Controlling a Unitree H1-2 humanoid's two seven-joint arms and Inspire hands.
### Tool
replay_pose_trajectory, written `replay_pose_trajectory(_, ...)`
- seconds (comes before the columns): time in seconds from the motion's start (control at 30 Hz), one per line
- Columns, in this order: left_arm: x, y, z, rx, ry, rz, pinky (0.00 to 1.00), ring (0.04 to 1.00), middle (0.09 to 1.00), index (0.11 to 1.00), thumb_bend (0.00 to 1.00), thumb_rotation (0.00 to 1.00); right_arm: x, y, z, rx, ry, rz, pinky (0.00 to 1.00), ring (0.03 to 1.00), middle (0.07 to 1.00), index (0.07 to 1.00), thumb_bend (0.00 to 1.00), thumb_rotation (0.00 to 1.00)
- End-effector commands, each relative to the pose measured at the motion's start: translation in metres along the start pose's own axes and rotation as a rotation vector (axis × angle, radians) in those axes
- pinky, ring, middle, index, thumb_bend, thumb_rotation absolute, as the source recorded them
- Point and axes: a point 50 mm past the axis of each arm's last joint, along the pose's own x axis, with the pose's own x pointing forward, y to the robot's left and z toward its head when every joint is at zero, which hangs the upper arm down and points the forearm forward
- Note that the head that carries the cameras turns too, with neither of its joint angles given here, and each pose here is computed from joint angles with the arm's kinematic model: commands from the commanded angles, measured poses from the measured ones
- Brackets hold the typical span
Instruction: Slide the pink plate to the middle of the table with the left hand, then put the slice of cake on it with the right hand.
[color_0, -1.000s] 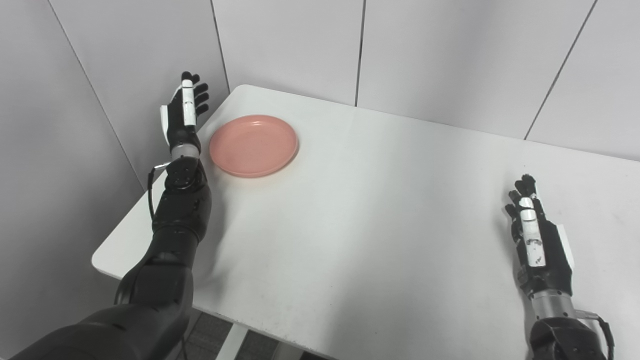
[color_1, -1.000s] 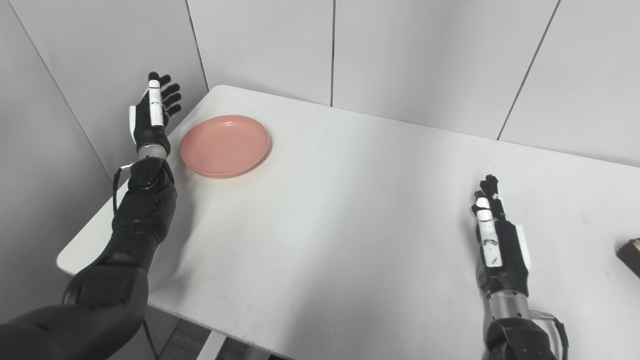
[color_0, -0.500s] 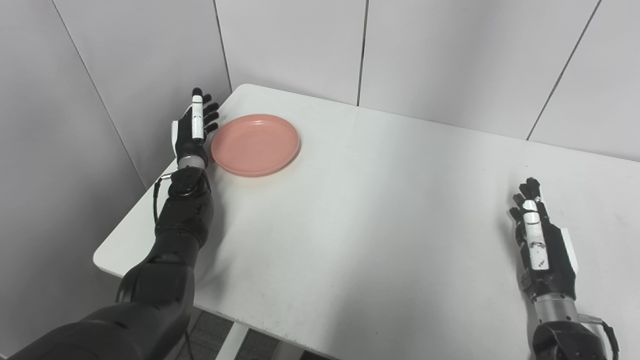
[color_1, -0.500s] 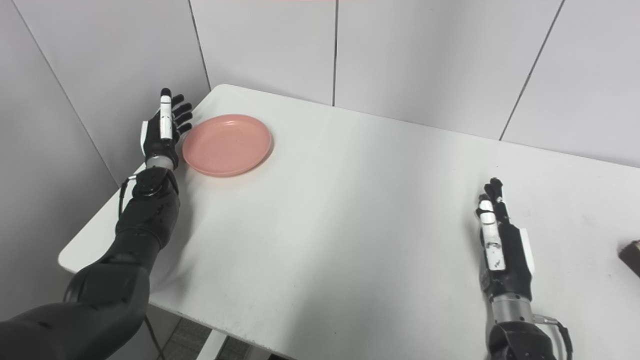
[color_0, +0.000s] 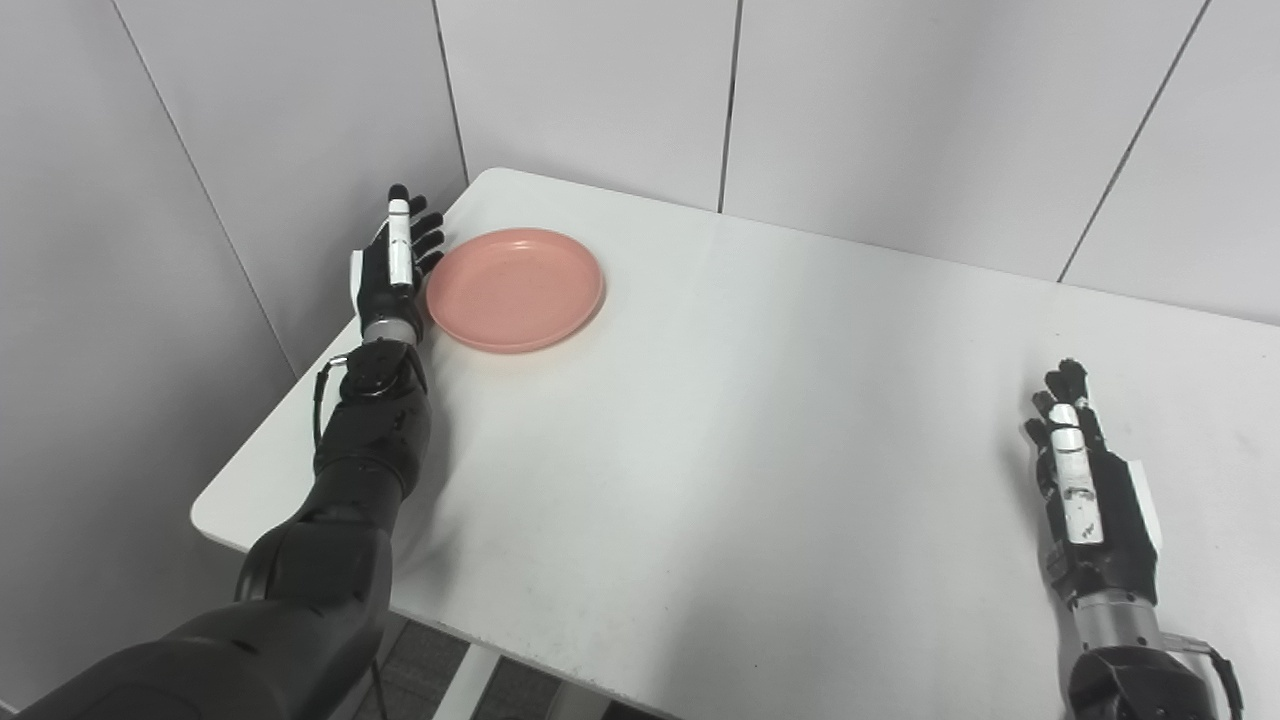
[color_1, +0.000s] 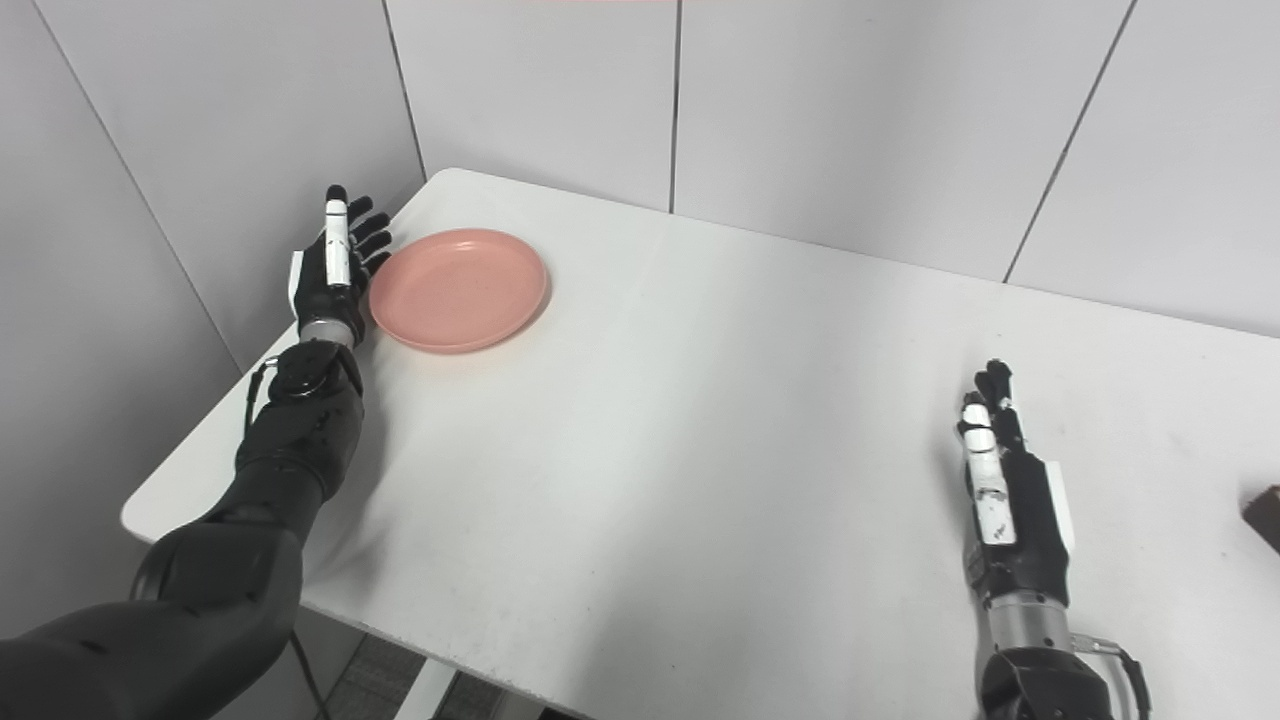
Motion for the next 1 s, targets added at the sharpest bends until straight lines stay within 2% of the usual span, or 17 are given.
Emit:
replay_pose_trajectory(0.0, 0.013, -0.007, 0.024, 0.003, -0.054, -0.049, 0.83, 0.821, 0.800, 0.794, 0.75, 1.00, 0.007, 0.001, 0.013, 0.002, -0.046, 0.005, 1.00, 1.000, 1.000, 1.000, 0.66, 0.90)
replay_pose_trajectory(0.1, 0.012, -0.013, 0.023, -0.011, -0.051, -0.071, 0.81, 0.805, 0.786, 0.781, 0.74, 1.00, 0.007, 0.001, 0.013, 0.005, -0.043, 0.007, 1.00, 1.000, 1.000, 1.000, 0.67, 0.89)
replay_pose_trajectory(0.23, 0.011, -0.023, 0.024, -0.062, -0.042, -0.107, 0.83, 0.811, 0.784, 0.778, 0.73, 1.00, 0.007, 0.001, 0.013, 0.008, -0.040, 0.007, 1.00, 1.000, 1.000, 1.000, 0.69, 0.88)
replay_pose_trajectory(0.37, 0.010, -0.034, 0.025, -0.109, -0.031, -0.131, 0.84, 0.818, 0.795, 0.787, 0.72, 1.00, 0.007, 0.003, 0.016, -0.002, -0.037, -0.001, 1.00, 1.000, 1.000, 1.000, 0.66, 0.89)
replay_pose_trajectory(0.73, 0.004, -0.053, 0.024, -0.151, -0.028, -0.194, 0.81, 0.812, 0.796, 0.792, 0.70, 1.00, 0.007, 0.002, 0.016, -0.020, -0.044, 0.007, 1.00, 1.000, 1.000, 1.000, 0.63, 0.91)
replay_pose_trajectory(0.87, 0.001, -0.060, 0.025, -0.153, -0.026, -0.211, 0.81, 0.807, 0.791, 0.789, 0.69, 1.00, 0.009, 0.005, 0.013, 0.001, -0.048, 0.006, 1.00, 1.000, 1.000, 1.000, 0.68, 0.90)
replay_pose_trajectory(0.97, -0.001, -0.066, 0.025, -0.155, -0.026, -0.226, 0.82, 0.810, 0.793, 0.791, 0.69, 1.00, 0.010, 0.005, 0.010, 0.019, -0.051, 0.008, 1.00, 1.000, 1.000, 1.000, 0.66, 0.88)
